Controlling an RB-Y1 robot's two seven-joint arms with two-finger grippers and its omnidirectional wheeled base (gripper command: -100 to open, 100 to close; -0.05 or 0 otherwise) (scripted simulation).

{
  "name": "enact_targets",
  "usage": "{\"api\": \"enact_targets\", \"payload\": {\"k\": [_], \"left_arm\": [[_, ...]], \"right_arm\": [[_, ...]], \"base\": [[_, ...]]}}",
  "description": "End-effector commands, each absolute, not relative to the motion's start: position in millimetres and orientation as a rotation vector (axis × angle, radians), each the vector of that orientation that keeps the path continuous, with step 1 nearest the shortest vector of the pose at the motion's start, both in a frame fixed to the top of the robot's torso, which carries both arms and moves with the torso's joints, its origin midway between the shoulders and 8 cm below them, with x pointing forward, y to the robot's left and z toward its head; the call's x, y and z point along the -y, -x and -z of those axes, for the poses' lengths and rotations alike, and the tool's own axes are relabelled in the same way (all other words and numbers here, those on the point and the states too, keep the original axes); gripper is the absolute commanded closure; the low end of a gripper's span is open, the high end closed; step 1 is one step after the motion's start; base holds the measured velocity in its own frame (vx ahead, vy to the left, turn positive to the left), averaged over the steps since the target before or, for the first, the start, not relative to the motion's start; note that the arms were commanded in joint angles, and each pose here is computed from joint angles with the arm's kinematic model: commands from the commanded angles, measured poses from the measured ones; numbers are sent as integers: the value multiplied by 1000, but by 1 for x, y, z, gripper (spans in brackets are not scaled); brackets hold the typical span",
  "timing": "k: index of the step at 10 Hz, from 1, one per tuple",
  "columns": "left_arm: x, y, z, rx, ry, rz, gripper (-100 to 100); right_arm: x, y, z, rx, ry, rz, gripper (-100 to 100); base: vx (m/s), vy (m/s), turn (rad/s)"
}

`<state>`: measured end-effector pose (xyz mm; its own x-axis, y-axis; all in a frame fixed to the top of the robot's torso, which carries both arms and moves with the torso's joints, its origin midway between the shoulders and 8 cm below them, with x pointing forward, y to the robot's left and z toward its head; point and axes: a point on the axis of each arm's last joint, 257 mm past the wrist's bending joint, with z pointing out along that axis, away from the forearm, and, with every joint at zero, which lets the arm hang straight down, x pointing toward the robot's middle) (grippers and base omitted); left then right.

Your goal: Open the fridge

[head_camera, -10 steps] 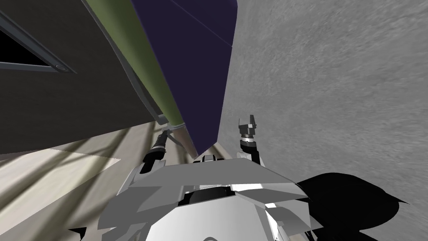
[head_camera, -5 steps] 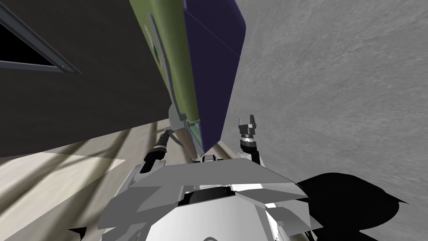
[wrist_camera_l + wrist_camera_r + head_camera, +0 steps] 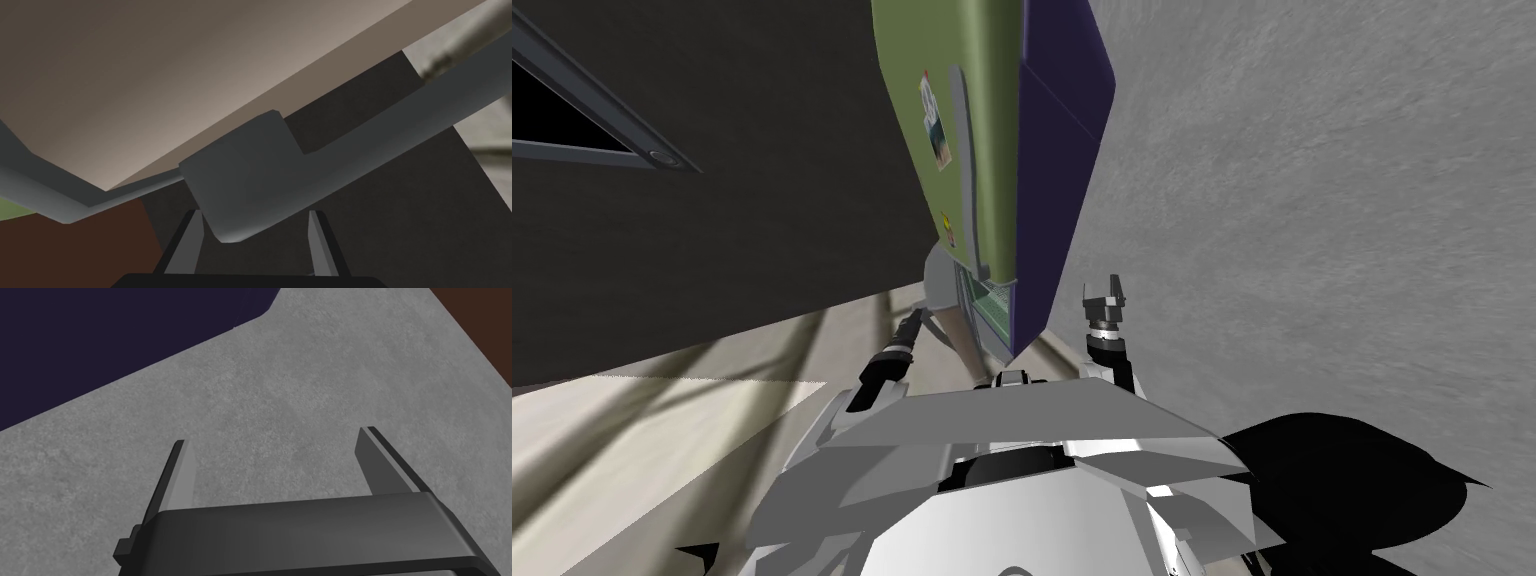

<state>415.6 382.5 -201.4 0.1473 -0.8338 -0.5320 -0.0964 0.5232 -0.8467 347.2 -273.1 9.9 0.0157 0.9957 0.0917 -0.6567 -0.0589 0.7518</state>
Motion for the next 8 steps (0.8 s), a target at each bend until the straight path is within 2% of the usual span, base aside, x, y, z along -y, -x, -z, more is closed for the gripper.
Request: {"api": "enact_targets", "payload": {"k": [1,3,4,5,8], "left_arm": [[-368,-423,189,-1348,854,702,100],[-362,-425,189,-1361,841,720,100],[-364,-422,193,-1361,852,706,100],[-367,-424,201,-1368,847,690,-100],[-374,-427,215,-1379,836,659,-100]], "right_arm": [[273,-347,-10,-597,-742,-1489,0],[273,-347,-10,-597,-742,-1489,0],[273,-347,-10,-597,-742,-1489,0],[273,-347,-10,-597,-743,-1489,0],[273,-347,-10,-596,-743,-1489,0]], "base": [[-142,317,-205],[-122,306,-86],[-54,155,-25],[-9,20,38],[15,-40,30]]}}
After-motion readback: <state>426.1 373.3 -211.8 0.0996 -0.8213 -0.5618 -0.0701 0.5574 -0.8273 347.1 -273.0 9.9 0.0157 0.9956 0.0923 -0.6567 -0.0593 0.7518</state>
